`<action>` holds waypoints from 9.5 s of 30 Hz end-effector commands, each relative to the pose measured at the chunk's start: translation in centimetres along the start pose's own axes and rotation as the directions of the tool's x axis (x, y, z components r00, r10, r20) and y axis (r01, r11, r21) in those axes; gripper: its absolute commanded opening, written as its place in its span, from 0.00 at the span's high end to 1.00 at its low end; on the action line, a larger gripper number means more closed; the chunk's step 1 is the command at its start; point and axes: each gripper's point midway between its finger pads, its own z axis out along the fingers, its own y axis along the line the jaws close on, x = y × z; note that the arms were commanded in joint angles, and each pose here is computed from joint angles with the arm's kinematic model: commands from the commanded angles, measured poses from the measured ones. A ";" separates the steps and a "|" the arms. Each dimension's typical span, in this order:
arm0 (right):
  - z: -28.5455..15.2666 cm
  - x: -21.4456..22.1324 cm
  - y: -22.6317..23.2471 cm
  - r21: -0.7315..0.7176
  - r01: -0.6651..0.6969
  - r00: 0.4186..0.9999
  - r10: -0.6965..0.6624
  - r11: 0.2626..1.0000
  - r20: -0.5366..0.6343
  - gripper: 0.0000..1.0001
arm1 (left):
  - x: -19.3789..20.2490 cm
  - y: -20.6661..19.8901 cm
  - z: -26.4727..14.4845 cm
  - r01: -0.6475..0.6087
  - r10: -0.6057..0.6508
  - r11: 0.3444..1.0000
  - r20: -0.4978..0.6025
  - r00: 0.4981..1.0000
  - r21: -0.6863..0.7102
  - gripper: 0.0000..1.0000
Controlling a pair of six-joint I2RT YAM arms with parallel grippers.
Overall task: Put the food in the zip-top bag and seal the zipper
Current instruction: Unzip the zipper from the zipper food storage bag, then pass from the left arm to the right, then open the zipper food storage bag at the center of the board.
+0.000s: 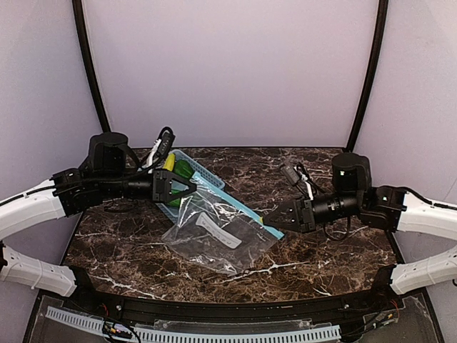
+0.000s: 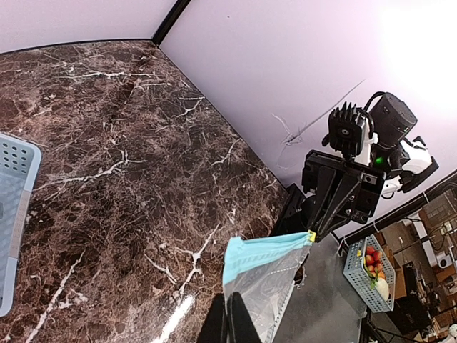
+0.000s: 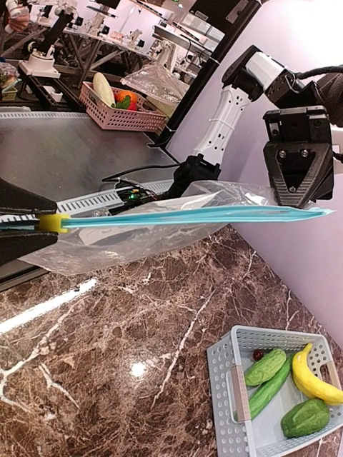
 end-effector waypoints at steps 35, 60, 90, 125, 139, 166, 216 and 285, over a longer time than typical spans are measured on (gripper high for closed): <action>-0.6 1.5 0.8 -0.036 -0.025 0.999 0.023 0.999 -0.040 0.53 | 5.4 -3.5 -1.1 -0.103 0.161 0.948 -0.172 0.972 0.302 0.99; 5.8 3.9 -2.5 -0.030 0.037 0.989 -0.041 0.999 -0.142 0.29 | 9.7 -6.2 1.8 -0.071 0.219 0.897 -0.300 0.928 0.436 0.99; 6.3 5.7 -2.2 -0.070 0.026 0.982 -0.039 0.997 -0.187 0.28 | 9.7 -5.8 2.2 -0.076 0.219 0.904 -0.302 0.928 0.421 0.99; 5.7 4.0 -0.7 0.017 0.056 0.995 -0.054 0.998 -0.090 1.00 | 8.6 -3.9 1.6 -0.188 0.263 0.944 -0.272 0.926 0.270 0.94; 5.8 4.0 -1.3 0.038 0.053 0.996 -0.050 0.998 -0.073 0.52 | 8.9 -5.2 1.6 -0.157 0.262 0.922 -0.273 0.926 0.353 0.99; 7.8 5.5 -3.1 0.053 0.042 0.989 -0.034 0.998 -0.144 0.43 | 9.5 -5.1 1.7 -0.134 0.251 0.920 -0.288 0.924 0.369 0.99; 8.8 6.4 0.3 -0.143 0.053 0.981 -0.078 0.988 -0.177 0.56 | 10.4 -4.5 1.4 -0.132 0.247 0.925 -0.300 0.922 0.358 0.99; 3.8 -2.2 -6.4 0.543 -0.068 0.997 0.034 0.837 0.073 1.00 | 5.5 -3.7 6.7 0.052 -0.049 0.992 -0.027 0.998 0.113 0.23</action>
